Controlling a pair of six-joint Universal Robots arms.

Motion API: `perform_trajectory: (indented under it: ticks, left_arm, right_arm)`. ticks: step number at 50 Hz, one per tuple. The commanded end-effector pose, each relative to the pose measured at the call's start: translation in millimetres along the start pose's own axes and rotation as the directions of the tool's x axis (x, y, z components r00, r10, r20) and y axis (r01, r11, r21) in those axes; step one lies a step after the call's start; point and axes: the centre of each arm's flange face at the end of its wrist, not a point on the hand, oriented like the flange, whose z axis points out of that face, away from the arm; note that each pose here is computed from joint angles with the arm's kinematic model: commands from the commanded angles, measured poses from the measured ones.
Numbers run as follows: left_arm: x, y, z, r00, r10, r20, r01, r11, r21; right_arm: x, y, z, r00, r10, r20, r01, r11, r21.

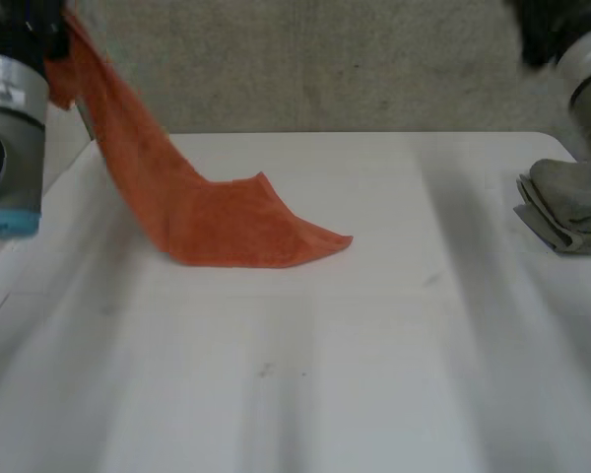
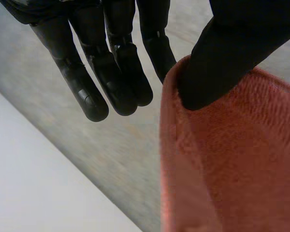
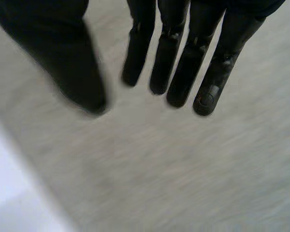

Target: Fold the laundry.

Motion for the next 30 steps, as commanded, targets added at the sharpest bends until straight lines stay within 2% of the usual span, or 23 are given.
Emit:
perform_trajectory:
  ticks: [1,7,8,11,12,15,18,23,27,30]
  left_arm:
    - [12,-31,-45,0.996,-0.035,-0.087,0.034,0.999,-0.018]
    - [2,-81,-72,0.992,-0.066,-0.107,0.071,0.996,0.052]
    - [-3,-95,-79,0.991,-0.075,-0.111,0.083,0.994,0.071]
    - [-9,-112,-89,0.989,-0.086,-0.118,0.097,0.991,0.093]
    - [-11,-121,-95,0.988,-0.094,-0.126,0.108,0.989,0.106]
    - [-14,-135,-103,0.985,-0.107,-0.138,0.124,0.984,0.127]
    - [-16,-151,-113,0.979,-0.123,-0.160,0.146,0.979,0.145]
    - [-20,-167,-122,0.975,-0.137,-0.176,0.167,0.971,0.173]
    - [-27,-176,-125,0.977,-0.141,-0.161,0.172,0.965,0.199]
    - [-34,-184,-127,0.978,-0.145,-0.149,0.176,0.959,0.221]
  right_arm:
    - [-76,41,-61,0.933,0.198,0.302,-0.078,0.927,-0.367]
    - [-99,39,-72,0.843,0.345,0.412,-0.187,0.907,-0.378]
    - [-109,40,-74,0.812,0.364,0.456,-0.193,0.905,-0.378]
    - [-124,48,-75,0.777,0.384,0.498,-0.193,0.899,-0.392]
    - [-136,47,-76,0.749,0.399,0.529,-0.202,0.898,-0.391]
    - [-160,34,-79,0.711,0.416,0.567,-0.227,0.899,-0.374]
    - [-174,32,-76,0.685,0.462,0.563,-0.275,0.880,-0.387]
    - [-197,40,-61,0.621,0.597,0.507,-0.407,0.799,-0.442]
    - [-209,52,-51,0.602,0.645,0.471,-0.458,0.762,-0.458]
    - [-218,58,-47,0.612,0.643,0.461,-0.462,0.764,-0.451]
